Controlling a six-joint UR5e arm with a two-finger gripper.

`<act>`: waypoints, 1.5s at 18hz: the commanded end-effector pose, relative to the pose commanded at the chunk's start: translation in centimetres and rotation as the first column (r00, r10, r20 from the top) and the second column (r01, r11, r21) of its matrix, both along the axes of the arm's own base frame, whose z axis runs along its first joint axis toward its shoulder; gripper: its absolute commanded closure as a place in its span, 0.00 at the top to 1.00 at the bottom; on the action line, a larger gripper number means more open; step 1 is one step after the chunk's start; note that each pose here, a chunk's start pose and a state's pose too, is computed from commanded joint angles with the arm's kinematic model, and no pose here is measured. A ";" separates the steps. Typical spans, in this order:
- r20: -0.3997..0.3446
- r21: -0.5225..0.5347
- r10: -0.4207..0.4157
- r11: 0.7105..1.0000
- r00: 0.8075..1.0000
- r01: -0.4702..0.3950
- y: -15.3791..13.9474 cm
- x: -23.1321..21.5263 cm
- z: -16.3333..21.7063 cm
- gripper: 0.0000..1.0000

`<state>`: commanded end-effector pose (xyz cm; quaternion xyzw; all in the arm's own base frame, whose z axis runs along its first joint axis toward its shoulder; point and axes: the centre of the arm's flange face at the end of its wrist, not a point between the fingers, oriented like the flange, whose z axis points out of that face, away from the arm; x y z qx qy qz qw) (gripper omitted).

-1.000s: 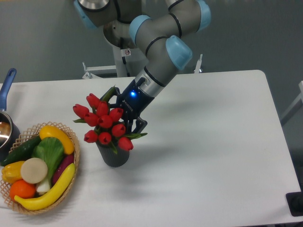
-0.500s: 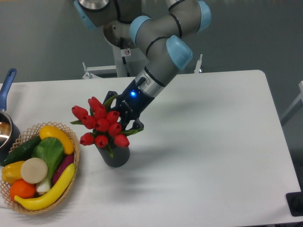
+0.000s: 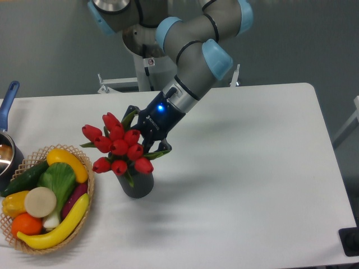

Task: Pick up the flowers from the vase
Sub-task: 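Lift the gripped tulips up and out of the grey vase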

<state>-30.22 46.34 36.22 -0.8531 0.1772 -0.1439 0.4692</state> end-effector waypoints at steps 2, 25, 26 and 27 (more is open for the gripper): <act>0.038 0.019 0.029 0.999 0.999 -0.029 -0.3 -0.2 1.2 0.54; 0.297 0.214 0.103 0.962 0.949 -0.171 -2.6 -3.7 10.5 0.49; 0.297 0.214 0.103 0.962 0.949 -0.171 -2.6 -3.7 10.5 0.49; 0.298 0.215 0.103 0.961 0.949 -0.172 -2.6 -3.8 10.5 0.49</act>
